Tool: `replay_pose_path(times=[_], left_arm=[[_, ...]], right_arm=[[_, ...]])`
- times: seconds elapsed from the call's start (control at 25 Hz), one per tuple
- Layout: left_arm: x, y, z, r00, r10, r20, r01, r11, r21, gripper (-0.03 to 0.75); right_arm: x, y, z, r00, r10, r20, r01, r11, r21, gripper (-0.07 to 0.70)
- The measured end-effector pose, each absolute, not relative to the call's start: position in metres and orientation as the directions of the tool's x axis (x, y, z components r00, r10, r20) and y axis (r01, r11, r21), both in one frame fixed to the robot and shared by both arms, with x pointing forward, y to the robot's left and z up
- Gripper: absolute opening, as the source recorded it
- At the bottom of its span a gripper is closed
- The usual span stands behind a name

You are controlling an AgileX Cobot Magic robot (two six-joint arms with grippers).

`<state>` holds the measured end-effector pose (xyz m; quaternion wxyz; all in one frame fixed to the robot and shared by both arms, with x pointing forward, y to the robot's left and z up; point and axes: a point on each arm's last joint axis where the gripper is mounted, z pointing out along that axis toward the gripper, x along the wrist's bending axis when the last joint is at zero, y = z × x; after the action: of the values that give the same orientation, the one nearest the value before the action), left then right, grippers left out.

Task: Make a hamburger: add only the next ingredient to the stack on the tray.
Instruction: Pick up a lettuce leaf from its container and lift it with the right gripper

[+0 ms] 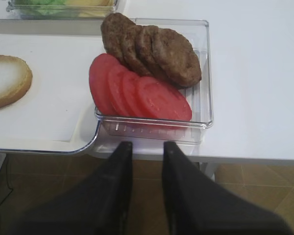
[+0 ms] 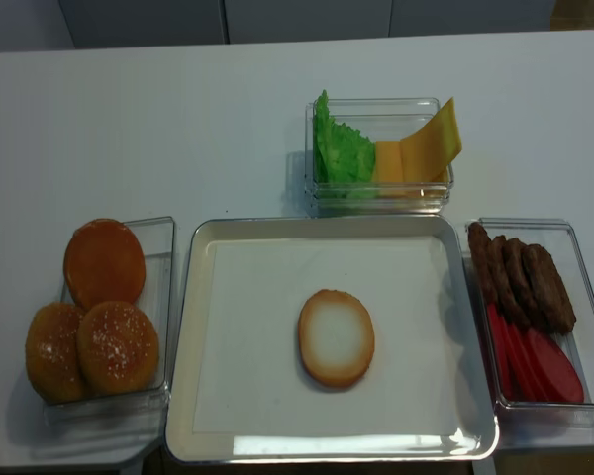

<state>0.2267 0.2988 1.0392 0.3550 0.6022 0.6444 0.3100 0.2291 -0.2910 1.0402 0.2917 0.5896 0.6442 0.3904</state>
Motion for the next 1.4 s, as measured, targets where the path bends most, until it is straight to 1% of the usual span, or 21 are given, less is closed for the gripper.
replay_pose_path(times=[1.32,1.4], left_arm=[[0.2267,0.2988,1.0392,-0.023,0.996,-0.084,0.556,0.082,0.827,0.216],[0.2267,0.2988,1.0392,-0.023,0.996,-0.084,0.556,0.082,0.827,0.216]], right_arm=[[0.2291,-0.2910,1.0402,-0.135,0.987,0.085,0.532,0.000,0.847,0.164],[0.2291,-0.2910,1.0402,-0.135,0.987,0.085,0.532,0.000,0.847,0.175]])
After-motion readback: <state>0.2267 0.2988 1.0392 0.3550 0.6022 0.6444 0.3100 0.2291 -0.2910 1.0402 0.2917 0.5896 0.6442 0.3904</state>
